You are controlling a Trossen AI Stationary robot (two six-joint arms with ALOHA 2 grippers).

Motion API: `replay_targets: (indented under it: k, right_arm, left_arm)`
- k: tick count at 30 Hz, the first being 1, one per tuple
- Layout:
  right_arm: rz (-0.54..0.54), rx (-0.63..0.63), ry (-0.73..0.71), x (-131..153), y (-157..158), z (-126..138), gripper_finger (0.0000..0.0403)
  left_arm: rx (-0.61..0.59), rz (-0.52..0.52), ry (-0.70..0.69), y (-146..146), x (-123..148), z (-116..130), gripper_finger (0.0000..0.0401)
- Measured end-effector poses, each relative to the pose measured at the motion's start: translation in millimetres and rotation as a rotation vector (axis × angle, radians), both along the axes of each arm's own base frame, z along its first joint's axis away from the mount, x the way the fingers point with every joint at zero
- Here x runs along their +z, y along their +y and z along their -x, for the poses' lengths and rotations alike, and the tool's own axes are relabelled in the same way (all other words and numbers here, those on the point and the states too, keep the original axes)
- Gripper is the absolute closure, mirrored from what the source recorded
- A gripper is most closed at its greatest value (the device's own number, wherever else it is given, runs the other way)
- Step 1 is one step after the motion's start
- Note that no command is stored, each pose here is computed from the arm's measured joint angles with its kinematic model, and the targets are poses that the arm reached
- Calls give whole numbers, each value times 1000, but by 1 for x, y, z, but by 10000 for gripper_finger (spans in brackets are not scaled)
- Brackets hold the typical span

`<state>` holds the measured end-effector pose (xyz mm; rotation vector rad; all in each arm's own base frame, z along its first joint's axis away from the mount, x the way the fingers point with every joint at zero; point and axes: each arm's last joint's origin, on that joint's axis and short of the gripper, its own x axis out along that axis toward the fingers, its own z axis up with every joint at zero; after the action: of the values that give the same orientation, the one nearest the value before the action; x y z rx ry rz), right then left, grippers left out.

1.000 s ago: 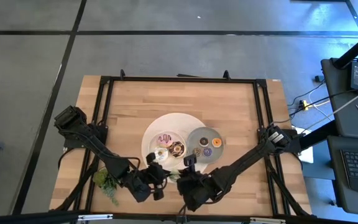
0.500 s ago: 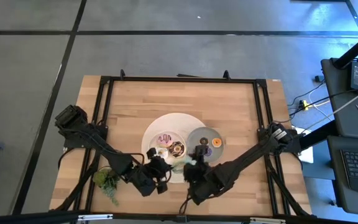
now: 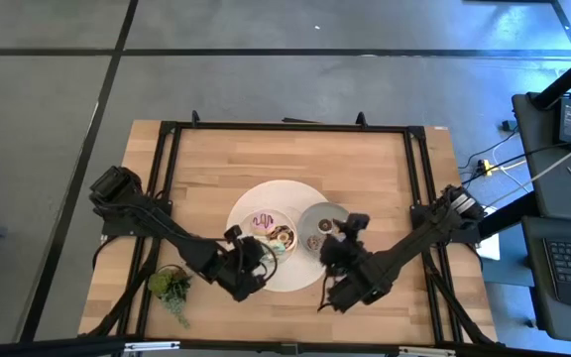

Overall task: Pick & Place donuts
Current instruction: Put the big green donut on the white plate

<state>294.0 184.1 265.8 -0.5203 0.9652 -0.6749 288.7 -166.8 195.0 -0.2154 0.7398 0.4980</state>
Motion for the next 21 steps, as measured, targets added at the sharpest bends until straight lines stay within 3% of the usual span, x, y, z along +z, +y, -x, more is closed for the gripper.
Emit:
replay_targets:
  k: [6,11,21]
  right_arm:
    - [-39,-98,-116,-3,-26,34,187]
    - [-166,-100,-248,-9,-45,60,187]
    - [-510,233,-409,-27,-62,73,187]
  left_arm:
    - [-28,49,59,10,-1,-6,393]
    - [-27,42,73,17,-2,-10,393]
    - [-27,90,113,30,-3,-16,392]
